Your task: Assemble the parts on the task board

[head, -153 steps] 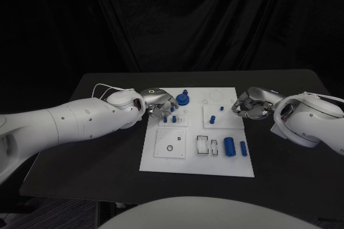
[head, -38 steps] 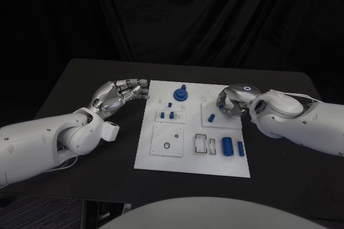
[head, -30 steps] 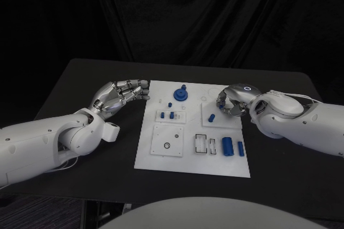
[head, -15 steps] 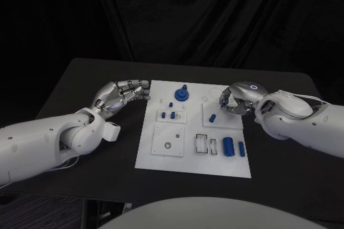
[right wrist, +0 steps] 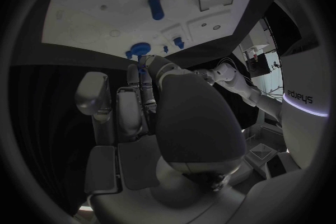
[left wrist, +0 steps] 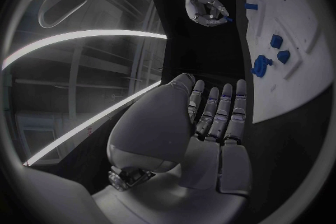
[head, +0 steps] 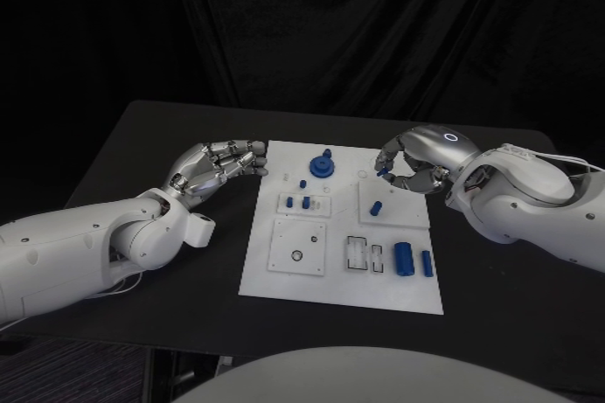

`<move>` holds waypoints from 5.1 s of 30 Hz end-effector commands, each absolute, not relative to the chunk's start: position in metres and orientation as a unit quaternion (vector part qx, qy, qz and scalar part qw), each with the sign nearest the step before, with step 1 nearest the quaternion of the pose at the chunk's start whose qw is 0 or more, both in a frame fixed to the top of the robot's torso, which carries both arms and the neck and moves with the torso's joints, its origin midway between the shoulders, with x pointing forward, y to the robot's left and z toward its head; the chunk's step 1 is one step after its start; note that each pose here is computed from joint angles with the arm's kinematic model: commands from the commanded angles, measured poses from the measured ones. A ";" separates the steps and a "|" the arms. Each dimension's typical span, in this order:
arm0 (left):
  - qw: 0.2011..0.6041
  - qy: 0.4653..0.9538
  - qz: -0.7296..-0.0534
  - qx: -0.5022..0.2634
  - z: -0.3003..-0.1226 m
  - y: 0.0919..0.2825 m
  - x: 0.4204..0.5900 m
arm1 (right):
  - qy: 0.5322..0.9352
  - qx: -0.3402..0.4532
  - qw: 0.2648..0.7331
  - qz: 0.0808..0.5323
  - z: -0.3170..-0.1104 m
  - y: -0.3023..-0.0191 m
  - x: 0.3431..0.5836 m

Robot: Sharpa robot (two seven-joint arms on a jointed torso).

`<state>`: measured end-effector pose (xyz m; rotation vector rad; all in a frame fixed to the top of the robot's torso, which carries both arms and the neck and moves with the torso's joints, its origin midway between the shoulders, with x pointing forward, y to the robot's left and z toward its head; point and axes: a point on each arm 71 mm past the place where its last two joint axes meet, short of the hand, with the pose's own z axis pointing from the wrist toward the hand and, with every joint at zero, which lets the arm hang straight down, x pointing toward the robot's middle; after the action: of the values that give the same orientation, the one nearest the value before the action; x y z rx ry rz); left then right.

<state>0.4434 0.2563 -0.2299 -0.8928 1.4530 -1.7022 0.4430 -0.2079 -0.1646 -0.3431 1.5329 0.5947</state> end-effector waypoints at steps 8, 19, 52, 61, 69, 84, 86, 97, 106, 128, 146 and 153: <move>0.370 0.514 -0.704 -0.322 -0.222 0.256 0.439 | 0.675 -0.219 0.637 0.300 -0.173 -0.149 0.415; 0.369 0.514 -0.705 -0.322 -0.223 0.254 0.439 | 0.692 -0.269 0.588 0.320 -0.202 -0.101 0.396; 0.356 0.520 -0.703 -0.330 -0.234 0.253 0.434 | 0.704 -0.278 0.572 0.315 -0.229 -0.091 0.394; 0.354 0.522 -0.702 -0.331 -0.235 0.252 0.434 | 0.702 -0.280 0.573 0.319 -0.230 -0.089 0.395; 0.353 0.523 -0.701 -0.332 -0.236 0.252 0.435 | 0.703 -0.281 0.571 0.319 -0.233 -0.087 0.395; 0.350 0.525 -0.701 -0.333 -0.238 0.251 0.434 | 0.705 -0.283 0.567 0.317 -0.237 -0.084 0.397; 0.350 0.525 -0.701 -0.333 -0.238 0.251 0.434 | 0.706 -0.283 0.567 0.316 -0.238 -0.084 0.398; 0.348 0.526 -0.701 -0.334 -0.239 0.251 0.434 | 0.713 -0.286 0.559 0.313 -0.242 -0.083 0.397; 0.347 0.527 -0.700 -0.334 -0.240 0.251 0.434 | 0.717 -0.289 0.554 0.311 -0.244 -0.083 0.396; 0.349 0.529 -0.696 -0.337 -0.241 0.253 0.434 | 0.709 -0.272 0.570 0.312 -0.238 -0.098 0.396; 0.351 0.530 -0.693 -0.339 -0.240 0.256 0.431 | 0.748 -0.172 0.596 0.235 -0.164 -0.183 0.430; 0.350 0.526 -0.692 -0.349 -0.241 0.259 0.431 | 0.765 -0.141 0.591 0.213 -0.169 -0.211 0.432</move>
<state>0.4321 0.2583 -0.2485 -0.9427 1.4859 -1.7162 0.4317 -0.2069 -0.1638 -0.3793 1.7213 0.5186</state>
